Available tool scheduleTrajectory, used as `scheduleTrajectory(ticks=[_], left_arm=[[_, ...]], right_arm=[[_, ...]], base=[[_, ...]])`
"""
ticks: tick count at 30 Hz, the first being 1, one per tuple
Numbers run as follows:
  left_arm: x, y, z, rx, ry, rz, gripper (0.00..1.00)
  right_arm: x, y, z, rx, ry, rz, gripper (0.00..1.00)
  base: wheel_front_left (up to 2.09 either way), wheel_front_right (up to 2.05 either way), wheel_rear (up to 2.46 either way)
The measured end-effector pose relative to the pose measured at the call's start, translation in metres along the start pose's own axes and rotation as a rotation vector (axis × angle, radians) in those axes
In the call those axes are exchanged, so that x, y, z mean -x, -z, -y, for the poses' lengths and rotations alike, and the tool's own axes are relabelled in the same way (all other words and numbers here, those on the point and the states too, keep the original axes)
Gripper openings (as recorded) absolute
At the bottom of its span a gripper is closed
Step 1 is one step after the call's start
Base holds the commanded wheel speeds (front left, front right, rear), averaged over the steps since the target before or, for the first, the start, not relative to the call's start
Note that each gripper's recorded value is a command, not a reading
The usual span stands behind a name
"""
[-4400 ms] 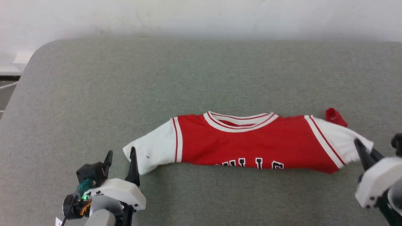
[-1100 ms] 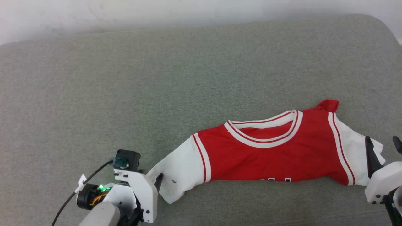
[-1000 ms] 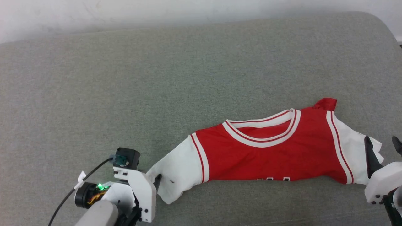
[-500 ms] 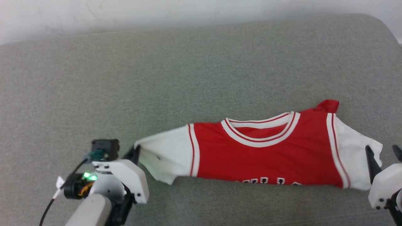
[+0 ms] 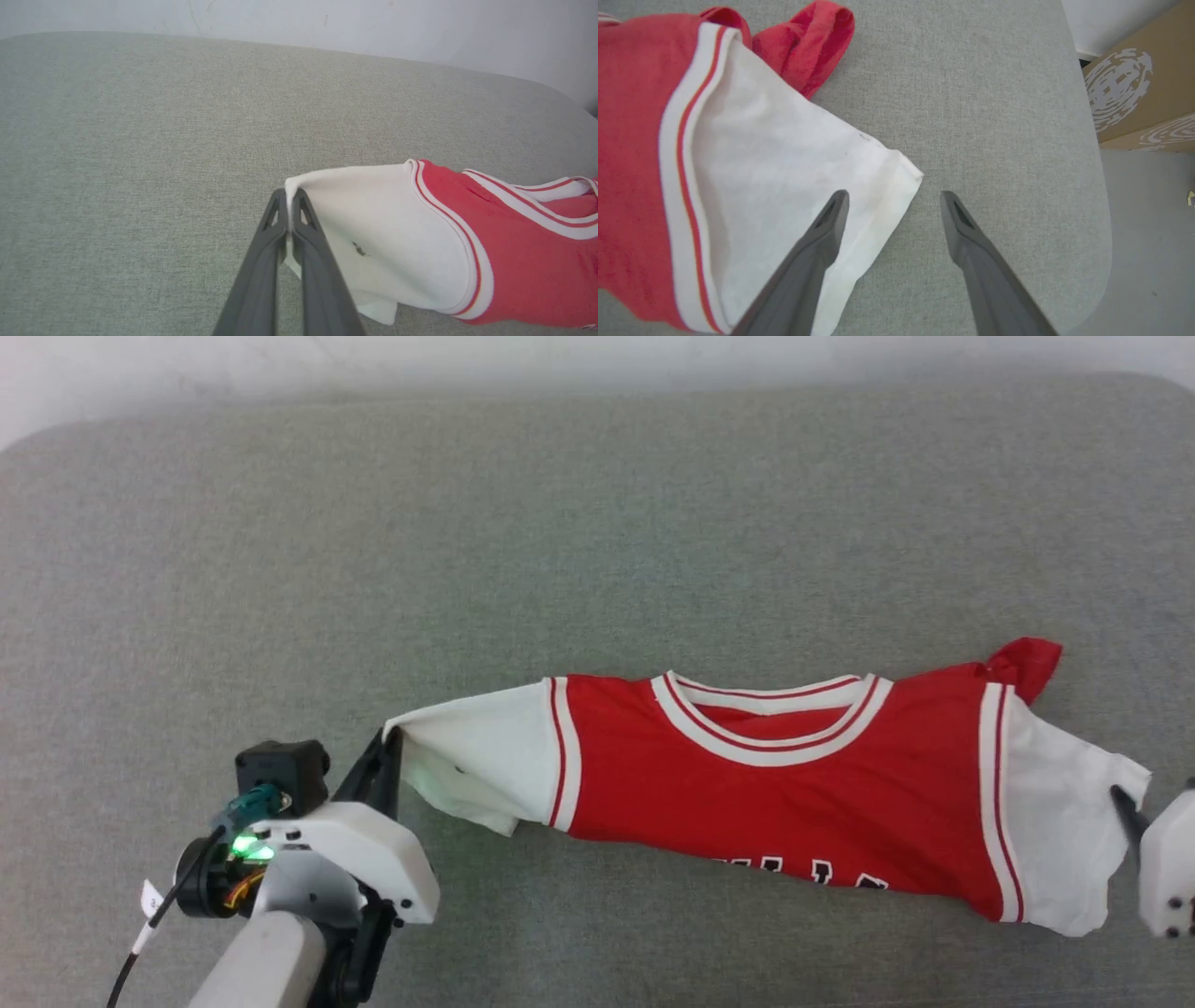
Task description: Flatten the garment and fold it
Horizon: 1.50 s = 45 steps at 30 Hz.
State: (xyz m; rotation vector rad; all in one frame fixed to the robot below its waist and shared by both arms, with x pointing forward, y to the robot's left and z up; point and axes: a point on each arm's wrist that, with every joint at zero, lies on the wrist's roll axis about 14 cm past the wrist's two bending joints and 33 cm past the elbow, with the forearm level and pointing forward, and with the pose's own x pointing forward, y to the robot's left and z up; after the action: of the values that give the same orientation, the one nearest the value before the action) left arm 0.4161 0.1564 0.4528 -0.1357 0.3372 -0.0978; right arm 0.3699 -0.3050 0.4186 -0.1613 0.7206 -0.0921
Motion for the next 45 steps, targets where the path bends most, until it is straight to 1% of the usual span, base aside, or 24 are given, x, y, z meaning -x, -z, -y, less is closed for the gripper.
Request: scheduleTrajectory(ticks=[6, 10, 16, 17, 18, 21, 26, 28, 31, 35, 39, 43, 45], left_arm=[[0.000, 0.009, 0.004, -0.001, 0.015, -0.033, 0.00], [0.000, 0.015, 0.002, -0.004, 0.010, -0.053, 0.00], [-0.001, 0.021, -0.002, -0.002, 0.000, -0.071, 0.00], [-0.001, 0.022, -0.003, -0.002, -0.002, -0.075, 0.00], [-0.001, 0.023, -0.003, -0.002, -0.003, -0.078, 0.00], [0.000, 0.023, -0.003, -0.004, -0.003, -0.079, 0.00], [0.003, 0.010, -0.003, -0.010, -0.004, -0.028, 0.00], [0.005, -0.001, -0.003, -0.013, -0.004, 0.015, 0.00], [0.010, -0.021, 0.000, -0.018, 0.006, 0.087, 0.00], [0.020, -0.061, 0.003, -0.031, 0.023, 0.225, 0.00], [0.037, -0.115, 0.011, -0.020, 0.053, 0.406, 0.00], [0.064, -0.176, 0.014, -0.058, 0.073, 0.607, 0.00], [0.081, -0.208, 0.014, -0.082, 0.067, 0.713, 0.00]], right_arm=[[-0.028, 0.002, 0.008, 0.038, -0.003, -0.096, 1.00], [-0.043, 0.016, 0.008, 0.064, -0.011, -0.181, 1.00], [-0.060, 0.023, -0.002, 0.106, -0.047, -0.227, 1.00], [-0.062, 0.024, -0.004, 0.113, -0.053, -0.231, 0.42], [-0.063, 0.025, -0.006, 0.129, -0.061, -0.235, 0.00], [-0.064, 0.023, -0.012, 0.144, -0.084, -0.205, 0.00], [-0.060, 0.004, -0.009, 0.134, -0.080, -0.072, 0.00], [-0.055, -0.013, -0.006, 0.139, -0.071, -0.005, 0.00], [-0.040, -0.052, 0.000, 0.172, -0.055, 0.130, 0.00], [-0.005, -0.120, 0.008, 0.197, -0.028, 0.353, 0.00], [0.049, -0.185, 0.021, 0.218, 0.017, 0.581, 0.00], [0.105, -0.229, 0.028, 0.227, 0.051, 0.763, 0.00], [0.128, -0.244, 0.034, 0.247, 0.081, 0.814, 0.00]], base=[[0.00, 0.00, 0.00], [0.00, 0.00, 0.00], [0.00, 0.00, 0.00], [0.00, 0.00, 0.00], [0.00, 0.00, 0.00], [0.00, 0.00, 0.00], [0.00, 0.00, 0.00], [0.00, 0.00, 0.00], [0.00, 0.00, 0.00], [0.00, 0.00, 0.00], [0.00, 0.00, 0.00], [0.00, 0.00, 0.00], [0.00, 0.00, 0.00]])
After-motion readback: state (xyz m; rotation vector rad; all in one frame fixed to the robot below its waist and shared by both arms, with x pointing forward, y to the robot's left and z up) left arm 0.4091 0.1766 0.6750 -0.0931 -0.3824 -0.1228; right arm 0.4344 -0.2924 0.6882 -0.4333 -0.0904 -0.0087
